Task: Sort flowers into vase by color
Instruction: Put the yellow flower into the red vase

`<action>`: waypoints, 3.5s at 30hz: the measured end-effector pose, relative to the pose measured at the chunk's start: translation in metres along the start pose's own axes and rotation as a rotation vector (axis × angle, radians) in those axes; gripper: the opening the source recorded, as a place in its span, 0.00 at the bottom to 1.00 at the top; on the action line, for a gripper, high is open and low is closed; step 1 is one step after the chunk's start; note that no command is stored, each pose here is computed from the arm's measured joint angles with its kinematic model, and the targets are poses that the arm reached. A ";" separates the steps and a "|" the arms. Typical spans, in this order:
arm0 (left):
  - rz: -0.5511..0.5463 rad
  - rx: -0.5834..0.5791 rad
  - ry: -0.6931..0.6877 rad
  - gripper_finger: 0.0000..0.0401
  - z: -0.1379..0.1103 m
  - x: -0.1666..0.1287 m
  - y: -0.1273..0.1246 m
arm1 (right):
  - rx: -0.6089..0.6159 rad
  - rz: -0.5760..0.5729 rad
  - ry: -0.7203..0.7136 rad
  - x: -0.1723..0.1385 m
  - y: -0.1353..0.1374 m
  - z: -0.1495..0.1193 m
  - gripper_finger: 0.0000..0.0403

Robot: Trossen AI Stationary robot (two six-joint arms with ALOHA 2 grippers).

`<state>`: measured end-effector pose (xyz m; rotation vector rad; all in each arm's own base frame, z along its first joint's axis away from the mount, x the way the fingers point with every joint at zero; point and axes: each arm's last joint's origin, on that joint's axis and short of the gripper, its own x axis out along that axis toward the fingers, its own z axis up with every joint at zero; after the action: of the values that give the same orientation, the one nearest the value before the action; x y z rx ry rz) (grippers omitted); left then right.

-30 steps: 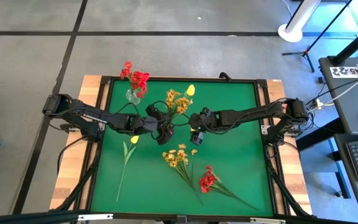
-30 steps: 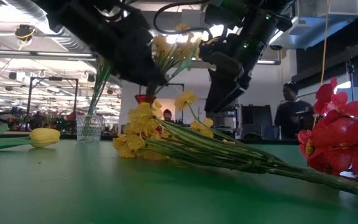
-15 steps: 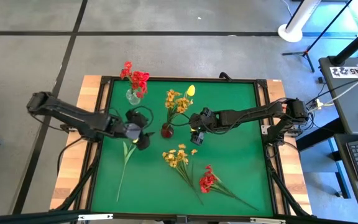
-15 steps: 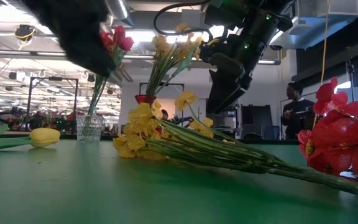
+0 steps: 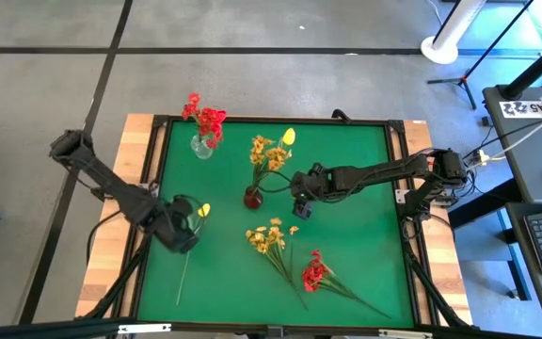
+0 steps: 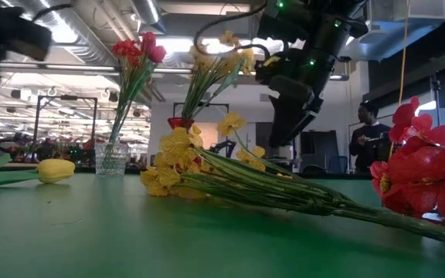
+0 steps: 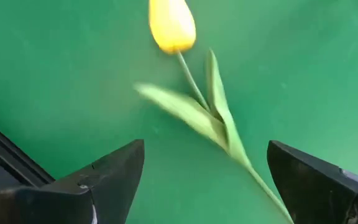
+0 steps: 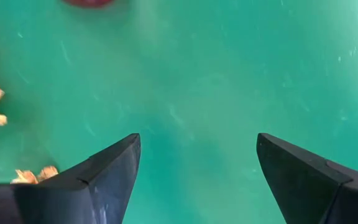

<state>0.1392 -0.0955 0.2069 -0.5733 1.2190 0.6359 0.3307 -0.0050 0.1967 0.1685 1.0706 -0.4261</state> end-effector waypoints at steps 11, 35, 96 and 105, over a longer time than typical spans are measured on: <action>0.057 -0.097 0.025 0.83 -0.037 0.023 -0.025 | 0.017 -0.012 0.031 0.000 -0.001 -0.003 0.79; 0.136 -0.115 0.083 0.57 -0.037 0.072 -0.053 | -0.011 -0.068 -0.319 -0.115 0.027 -0.029 0.79; -0.425 0.443 -1.392 0.00 0.163 -0.020 -0.052 | -0.303 0.487 -1.223 -0.138 0.080 -0.105 0.79; -0.280 0.447 -1.357 0.00 0.159 -0.045 -0.023 | -0.259 0.484 -1.194 -0.130 0.075 -0.103 0.79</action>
<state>0.2511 -0.0056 0.2917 0.1283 -0.0326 0.3426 0.2254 0.1304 0.2564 -0.0709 -0.1144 0.0903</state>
